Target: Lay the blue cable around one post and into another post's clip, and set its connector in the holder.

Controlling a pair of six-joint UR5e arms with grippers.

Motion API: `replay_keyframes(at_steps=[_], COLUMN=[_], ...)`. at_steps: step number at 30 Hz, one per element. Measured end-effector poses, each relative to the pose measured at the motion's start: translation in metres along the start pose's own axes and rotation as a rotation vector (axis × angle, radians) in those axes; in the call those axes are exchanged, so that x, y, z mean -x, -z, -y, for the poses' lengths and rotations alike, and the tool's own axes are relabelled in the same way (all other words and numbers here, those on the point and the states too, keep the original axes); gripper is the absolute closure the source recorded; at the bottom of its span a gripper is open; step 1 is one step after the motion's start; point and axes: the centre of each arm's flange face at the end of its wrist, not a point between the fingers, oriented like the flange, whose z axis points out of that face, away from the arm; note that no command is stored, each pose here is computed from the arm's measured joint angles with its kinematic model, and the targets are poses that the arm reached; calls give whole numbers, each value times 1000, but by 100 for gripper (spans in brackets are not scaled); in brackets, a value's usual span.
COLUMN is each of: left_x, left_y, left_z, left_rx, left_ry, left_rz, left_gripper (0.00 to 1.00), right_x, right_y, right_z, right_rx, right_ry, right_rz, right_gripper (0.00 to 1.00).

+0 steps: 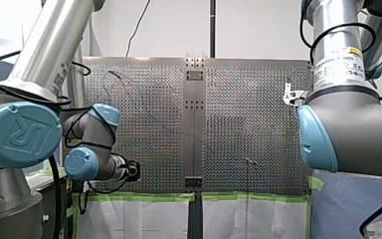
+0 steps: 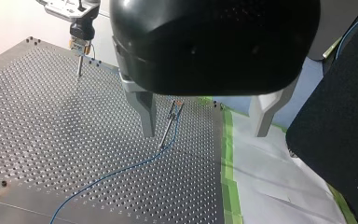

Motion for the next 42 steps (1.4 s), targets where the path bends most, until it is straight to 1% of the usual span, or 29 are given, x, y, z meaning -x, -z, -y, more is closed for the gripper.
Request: replay_keyframes(at_steps=[15, 16, 17, 18, 19, 21, 22, 28, 29, 30, 31, 32, 33, 35, 36, 37, 38, 39, 40, 41, 42], left_x=[0, 0, 0, 0, 0, 0, 0, 0, 0, 0, 0, 0, 0, 0, 0, 0, 0, 1, 1, 1, 1], left_y=[0, 0, 0, 0, 0, 0, 0, 0, 0, 0, -1, -1, -1, -1, -1, -1, -1, -1, -1, -1, -1], left_z=[0, 0, 0, 0, 0, 0, 0, 0, 0, 0, 0, 0, 0, 0, 0, 0, 0, 0, 0, -1, -1], left_rx=[1, 1, 1, 1, 1, 1, 1, 1, 1, 1, 1, 1, 2, 3, 3, 3, 3, 3, 3, 4, 4], left_ry=[0, 0, 0, 0, 0, 1, 3, 6, 6, 6, 6, 7, 7, 7, 7, 7, 7, 7, 7, 7, 8], left_rz=[0, 0, 0, 0, 0, 0, 0, 1, 1, 1, 1, 1, 1, 1, 2, 2, 2, 2, 2, 2, 2], left_gripper=[0, 0, 0, 0, 0, 0, 0, 0, 0, 0, 0, 0, 0, 0, 0, 0, 0, 0, 0, 0, 0], right_x=[1, 1, 1, 1, 1, 1, 1, 1, 1, 1, 1, 1, 1, 1, 1, 1, 1, 1, 0, 0, 0], right_y=[0, 0, 0, 0, 0, 0, 0, 0, 0, 0, 0, 0, 0, -1, -1, -1, -1, -1, -1, -1, -1], right_z=[-1, -1, -1, -1, -1, -1, -1, -3, -4, -4, -5, -5, -5, -5, -5, -5, -5, -5, -5, -5, -5], right_rx=[-1, -1, -1, -1, -1, -1, -1, 1, 2, 2, 3, 3, 3, 3, 3, 3, 3, 2, 1, -1, -3], right_ry=[-1, -1, -1, -2, -2, -3, -3, -2, -1, -1, -1, 0, 0, 1, 2, 2, 2, 3, 3, 4, 4], right_rz=[-1, -1, -1, -1, -1, -1, -1, -4, -5, -5, -6, -7, -8, -10, -10, -11, -12, -13, -14, -14, -15], right_gripper=[100, 88, 84, 84, 78, 78, 75, 75, 72, 72, 68, 62, 62, 47, 47, 34, 25, 25, 17, 5, 5])
